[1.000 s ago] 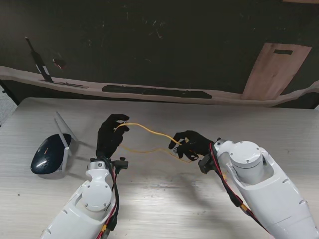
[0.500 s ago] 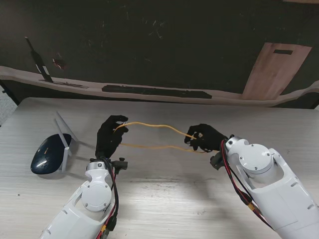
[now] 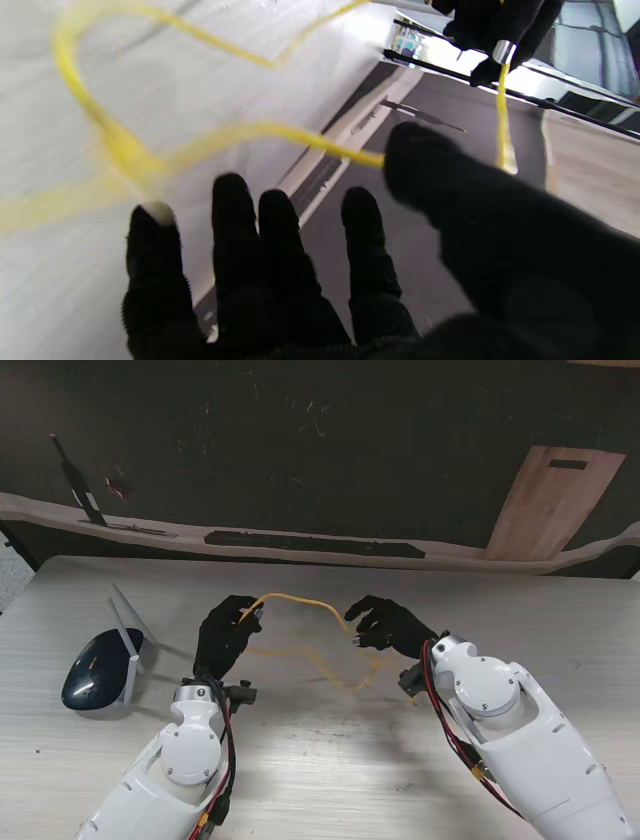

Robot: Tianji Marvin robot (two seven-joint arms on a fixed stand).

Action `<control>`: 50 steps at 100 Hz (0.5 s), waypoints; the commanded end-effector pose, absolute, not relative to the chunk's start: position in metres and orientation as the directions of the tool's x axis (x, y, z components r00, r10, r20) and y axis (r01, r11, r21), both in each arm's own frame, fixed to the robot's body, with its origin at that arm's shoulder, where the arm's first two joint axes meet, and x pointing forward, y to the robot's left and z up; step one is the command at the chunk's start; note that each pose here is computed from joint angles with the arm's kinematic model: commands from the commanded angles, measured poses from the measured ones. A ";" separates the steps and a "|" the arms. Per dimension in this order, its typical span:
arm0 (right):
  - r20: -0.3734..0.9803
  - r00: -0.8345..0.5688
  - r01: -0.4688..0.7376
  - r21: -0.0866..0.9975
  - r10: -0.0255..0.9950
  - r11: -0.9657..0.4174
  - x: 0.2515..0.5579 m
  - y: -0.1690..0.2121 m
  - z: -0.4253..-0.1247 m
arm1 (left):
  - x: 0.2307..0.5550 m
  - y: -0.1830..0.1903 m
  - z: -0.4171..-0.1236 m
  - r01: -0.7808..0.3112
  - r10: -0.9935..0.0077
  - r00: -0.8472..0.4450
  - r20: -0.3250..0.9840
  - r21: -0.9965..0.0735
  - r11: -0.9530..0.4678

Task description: Untangle the Ethernet cable and plug it into the router

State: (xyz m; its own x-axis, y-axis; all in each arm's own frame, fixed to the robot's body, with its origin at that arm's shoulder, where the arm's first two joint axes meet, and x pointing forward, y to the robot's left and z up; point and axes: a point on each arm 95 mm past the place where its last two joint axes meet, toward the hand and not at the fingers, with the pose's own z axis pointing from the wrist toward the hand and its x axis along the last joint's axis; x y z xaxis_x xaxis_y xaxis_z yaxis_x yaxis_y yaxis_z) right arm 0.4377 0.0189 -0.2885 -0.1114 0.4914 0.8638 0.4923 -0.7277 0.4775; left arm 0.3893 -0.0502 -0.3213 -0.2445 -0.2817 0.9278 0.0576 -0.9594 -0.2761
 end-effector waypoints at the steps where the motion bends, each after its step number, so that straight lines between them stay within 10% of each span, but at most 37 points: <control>1: 0.867 -0.137 0.498 0.479 0.479 -0.723 0.434 0.024 -0.290 | 0.387 -0.051 -0.319 0.061 -0.271 -0.254 0.928 -0.265 -0.962; 50: 0.835 -0.192 0.456 0.541 0.515 -0.706 0.431 0.027 -0.288 | 0.385 -0.046 -0.316 0.081 -0.223 -0.277 0.935 -0.208 -0.975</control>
State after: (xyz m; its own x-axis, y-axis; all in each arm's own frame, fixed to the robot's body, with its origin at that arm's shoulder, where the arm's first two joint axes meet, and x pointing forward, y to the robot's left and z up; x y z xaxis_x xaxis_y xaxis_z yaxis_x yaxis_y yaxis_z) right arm 0.4330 0.0213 -0.2844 -0.2052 0.5115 0.8344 0.4274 -0.7201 0.5465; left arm 0.3864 -0.0430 -0.3169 -0.2744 -0.2327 0.9330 0.0938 -0.9721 -0.2148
